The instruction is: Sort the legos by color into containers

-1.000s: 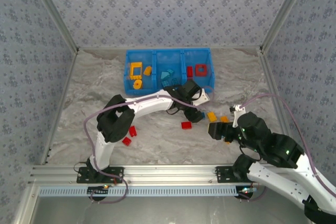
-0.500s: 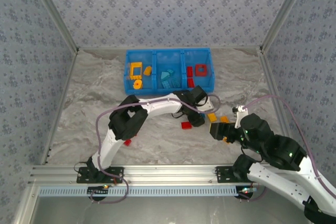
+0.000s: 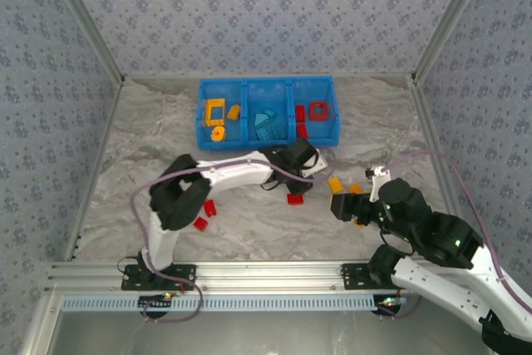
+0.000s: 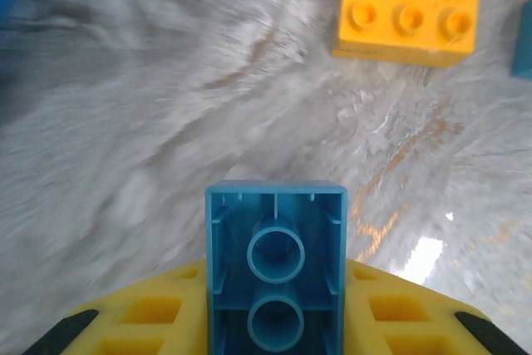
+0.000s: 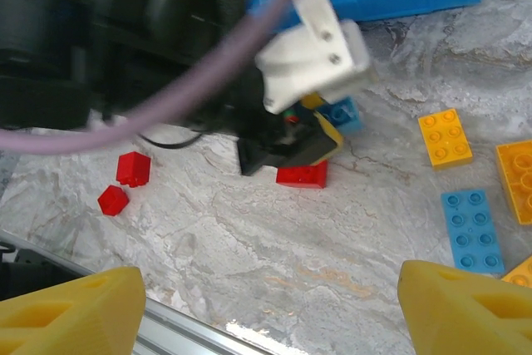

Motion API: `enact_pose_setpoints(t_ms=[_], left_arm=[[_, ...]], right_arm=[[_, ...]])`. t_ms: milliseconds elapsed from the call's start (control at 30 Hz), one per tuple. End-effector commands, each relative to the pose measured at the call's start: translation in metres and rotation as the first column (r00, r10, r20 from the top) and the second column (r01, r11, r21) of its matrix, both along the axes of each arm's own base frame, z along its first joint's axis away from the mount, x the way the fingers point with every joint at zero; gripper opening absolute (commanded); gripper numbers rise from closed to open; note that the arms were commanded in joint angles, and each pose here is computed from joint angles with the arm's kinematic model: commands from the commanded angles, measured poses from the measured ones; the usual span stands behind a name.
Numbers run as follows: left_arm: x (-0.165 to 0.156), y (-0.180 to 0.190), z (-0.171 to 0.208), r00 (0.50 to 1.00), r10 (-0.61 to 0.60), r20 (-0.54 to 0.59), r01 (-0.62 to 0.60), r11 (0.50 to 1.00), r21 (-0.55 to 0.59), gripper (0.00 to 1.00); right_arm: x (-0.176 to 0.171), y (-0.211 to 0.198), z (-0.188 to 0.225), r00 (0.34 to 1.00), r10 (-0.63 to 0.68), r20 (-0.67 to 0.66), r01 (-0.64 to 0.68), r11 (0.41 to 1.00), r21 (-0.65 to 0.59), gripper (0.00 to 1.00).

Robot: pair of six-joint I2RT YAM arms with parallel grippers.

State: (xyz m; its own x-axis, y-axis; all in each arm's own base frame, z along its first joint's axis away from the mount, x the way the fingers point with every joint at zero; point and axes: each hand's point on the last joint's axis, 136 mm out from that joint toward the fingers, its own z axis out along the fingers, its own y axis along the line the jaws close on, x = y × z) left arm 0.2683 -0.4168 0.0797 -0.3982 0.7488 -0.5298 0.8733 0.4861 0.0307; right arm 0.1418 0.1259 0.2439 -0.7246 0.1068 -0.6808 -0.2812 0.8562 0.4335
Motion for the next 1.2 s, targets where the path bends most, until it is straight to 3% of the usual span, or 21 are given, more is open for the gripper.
enact_pose_setpoints(t_ms=[0, 267, 533, 633, 833, 1067, 1167], left_arm=[[0.029, 0.025, 0.085, 0.978, 0.198, 0.065, -0.183, 0.966, -0.185, 0.29], [0.108, 0.1, 0.103, 0.87, 0.492, -0.007, -0.488, 0.86, -0.151, 0.28], [0.209, 0.088, 0.08, 0.778, 0.607, -0.163, -0.629, 0.754, -0.189, 0.28], [0.233, 0.083, 0.069, 0.747, 0.623, -0.232, -0.663, 0.722, -0.196, 0.29], [0.261, 0.067, 0.053, 0.719, 0.6, -0.351, -0.689, 0.683, -0.243, 0.31], [0.267, 0.059, 0.036, 0.679, 0.586, -0.442, -0.722, 0.644, -0.254, 0.35], [0.264, 0.062, 0.027, 0.652, 0.6, -0.464, -0.741, 0.634, -0.221, 0.44]], right_arm=[[0.013, 0.02, 0.004, 0.994, 0.08, 0.074, -0.077, 0.996, -0.05, 0.81], [0.057, 0.079, 0.028, 0.961, 0.18, 0.21, -0.142, 0.972, -0.187, 0.81], [0.106, 0.092, 0.046, 0.913, 0.054, 0.404, 0.035, 0.977, -0.21, 0.81], [0.123, 0.097, 0.051, 0.884, 0.017, 0.468, 0.108, 0.965, -0.24, 0.82], [0.148, 0.126, 0.056, 0.857, 0.027, 0.514, 0.155, 0.939, -0.307, 0.82], [0.156, 0.16, 0.051, 0.86, 0.059, 0.507, 0.127, 0.937, -0.324, 0.82], [0.154, 0.163, 0.05, 0.864, 0.058, 0.499, 0.118, 0.942, -0.314, 0.82]])
